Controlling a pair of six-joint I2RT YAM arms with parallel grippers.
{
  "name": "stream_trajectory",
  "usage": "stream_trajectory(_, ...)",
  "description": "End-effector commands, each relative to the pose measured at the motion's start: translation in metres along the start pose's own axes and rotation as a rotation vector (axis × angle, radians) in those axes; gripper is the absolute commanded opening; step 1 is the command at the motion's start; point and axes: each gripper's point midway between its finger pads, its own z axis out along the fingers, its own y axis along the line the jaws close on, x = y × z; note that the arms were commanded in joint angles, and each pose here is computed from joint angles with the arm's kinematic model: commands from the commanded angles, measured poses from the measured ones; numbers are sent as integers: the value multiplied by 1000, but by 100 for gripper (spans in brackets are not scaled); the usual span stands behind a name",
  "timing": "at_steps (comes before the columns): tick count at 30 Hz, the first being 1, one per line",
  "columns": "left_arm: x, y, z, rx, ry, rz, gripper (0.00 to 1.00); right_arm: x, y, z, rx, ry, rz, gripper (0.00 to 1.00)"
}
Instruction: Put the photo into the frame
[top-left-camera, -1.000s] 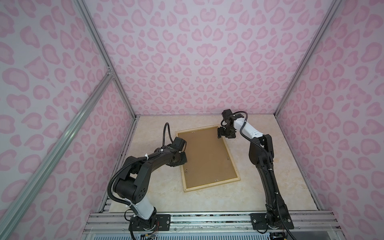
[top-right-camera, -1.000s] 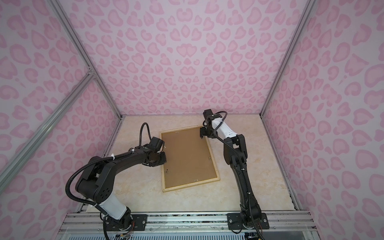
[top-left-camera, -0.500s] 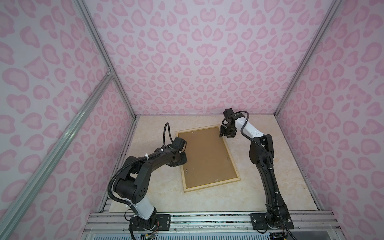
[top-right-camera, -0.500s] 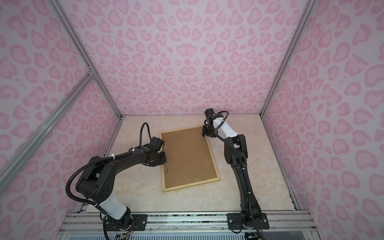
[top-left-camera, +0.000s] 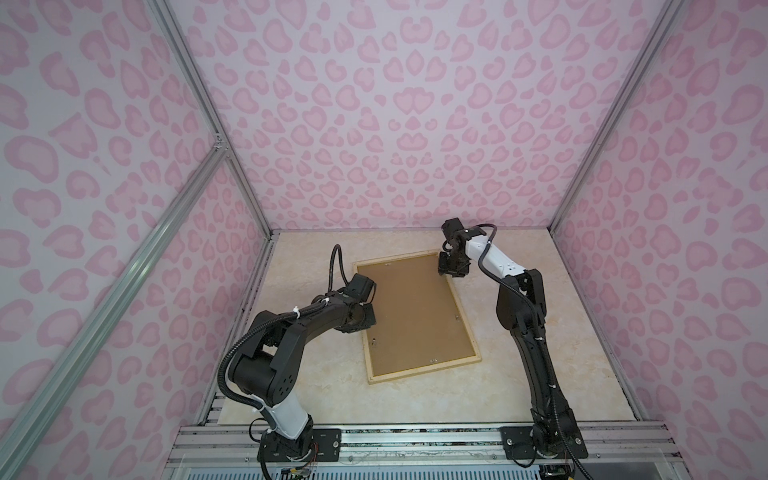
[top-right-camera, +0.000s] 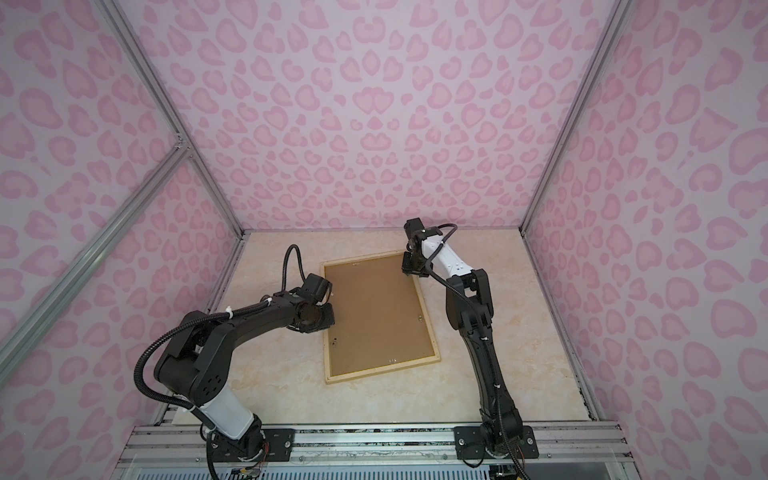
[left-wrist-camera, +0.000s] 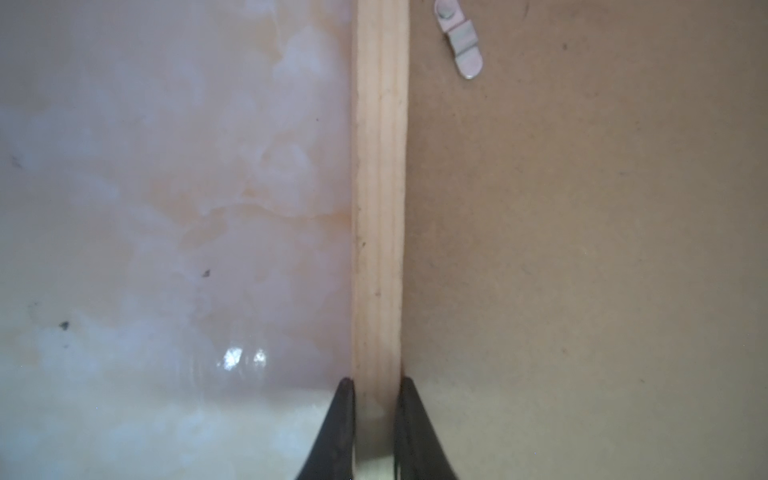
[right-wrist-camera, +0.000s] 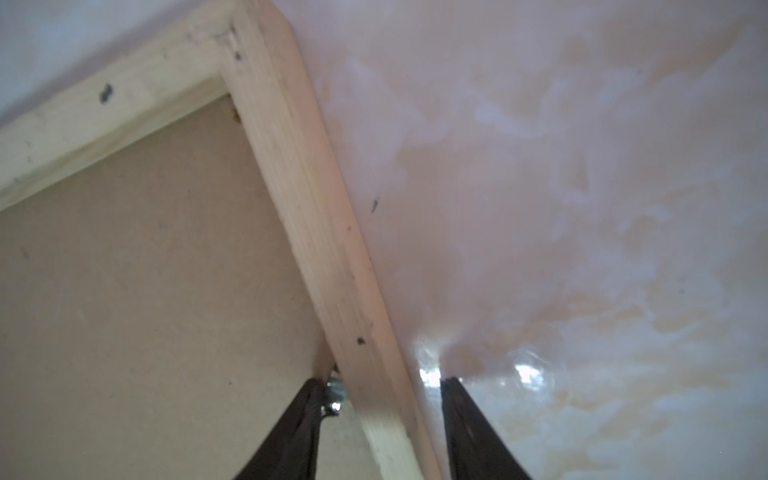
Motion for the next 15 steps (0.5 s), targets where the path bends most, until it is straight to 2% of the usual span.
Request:
stream_trajectory(1, 25, 1, 9, 13, 103, -11, 6, 14, -13, 3, 61, 52, 25, 48)
stream_trajectory(6, 25, -2, 10, 19, 101, -12, 6, 16, -14, 4, 70, 63, 52, 47)
stream_trajectory(15, 28, -3, 13, 24, 108, -10, 6, -1, -19, 6, 12, 53, 160, 53)
